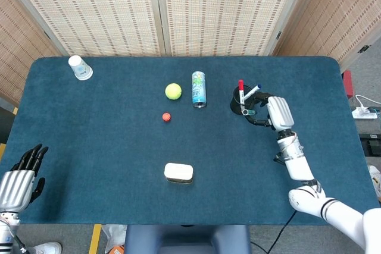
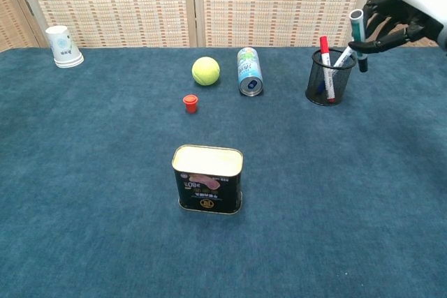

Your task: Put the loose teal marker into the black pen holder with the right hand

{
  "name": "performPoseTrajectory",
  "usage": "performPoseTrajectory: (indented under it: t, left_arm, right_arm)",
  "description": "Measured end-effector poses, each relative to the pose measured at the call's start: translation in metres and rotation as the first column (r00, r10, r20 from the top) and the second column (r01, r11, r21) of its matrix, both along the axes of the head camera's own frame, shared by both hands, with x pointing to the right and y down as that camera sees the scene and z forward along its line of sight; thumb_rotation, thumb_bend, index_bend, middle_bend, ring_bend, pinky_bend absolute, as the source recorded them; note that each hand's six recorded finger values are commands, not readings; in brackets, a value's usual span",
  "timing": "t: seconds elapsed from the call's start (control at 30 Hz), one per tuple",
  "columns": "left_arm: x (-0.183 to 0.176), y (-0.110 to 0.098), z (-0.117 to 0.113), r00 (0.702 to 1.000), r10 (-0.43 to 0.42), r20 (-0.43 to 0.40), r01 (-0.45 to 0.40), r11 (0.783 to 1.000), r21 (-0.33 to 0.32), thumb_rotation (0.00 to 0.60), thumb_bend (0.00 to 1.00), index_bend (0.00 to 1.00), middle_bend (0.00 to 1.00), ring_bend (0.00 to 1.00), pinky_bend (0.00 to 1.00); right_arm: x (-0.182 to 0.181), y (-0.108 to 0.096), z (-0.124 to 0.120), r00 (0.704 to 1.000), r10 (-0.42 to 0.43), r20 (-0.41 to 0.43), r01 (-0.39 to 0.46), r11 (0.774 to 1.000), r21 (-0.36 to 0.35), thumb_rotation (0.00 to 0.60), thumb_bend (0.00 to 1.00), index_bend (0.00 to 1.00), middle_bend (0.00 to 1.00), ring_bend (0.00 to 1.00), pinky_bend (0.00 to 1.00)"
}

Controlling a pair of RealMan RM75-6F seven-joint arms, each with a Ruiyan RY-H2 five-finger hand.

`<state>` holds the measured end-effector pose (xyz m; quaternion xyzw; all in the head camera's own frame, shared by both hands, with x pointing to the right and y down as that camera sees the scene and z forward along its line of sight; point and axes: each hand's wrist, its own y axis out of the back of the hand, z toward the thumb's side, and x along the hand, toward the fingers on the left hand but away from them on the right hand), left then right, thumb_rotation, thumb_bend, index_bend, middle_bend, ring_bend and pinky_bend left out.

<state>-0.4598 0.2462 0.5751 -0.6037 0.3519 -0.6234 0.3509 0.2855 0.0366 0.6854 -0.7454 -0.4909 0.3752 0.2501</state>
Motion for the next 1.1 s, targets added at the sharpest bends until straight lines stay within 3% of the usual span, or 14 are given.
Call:
performPoseTrajectory:
  t: [0.4, 0.63, 1.1]
  left_arm:
    - [-0.005, -0.004, 0.002, 1.000, -0.027, 0.015, 0.027, 1.000, 0.005, 0.600, 0.45, 0.03, 0.00, 0.07, 0.35]
    - [-0.011, -0.007, 0.011, 0.998, -0.054, 0.039, 0.055, 0.998, -0.024, 0.600, 0.45, 0.03, 0.00, 0.07, 0.35]
    - [-0.010, -0.012, 0.008, 0.996, -0.052, 0.067, 0.051, 0.998, 0.027, 0.600, 0.45, 0.04, 0.00, 0.07, 0.35]
  right_arm:
    - [-0.032, -0.036, 0.023, 0.995, 0.026, 0.096, -0.019, 0.998, -0.066, 0.600, 0.20, 0.66, 0.45, 0.42, 0.49]
    - [-0.039, -0.055, 0.025, 0.995, 0.026, 0.095, -0.020, 0.998, -0.062, 0.600, 0.20, 0.66, 0.45, 0.42, 0.49]
    - [-0.023, -0.079, 0.029, 0.990, 0.080, 0.112, -0.071, 0.994, -0.087, 0.600, 0.20, 0.66, 0.45, 0.42, 0.49]
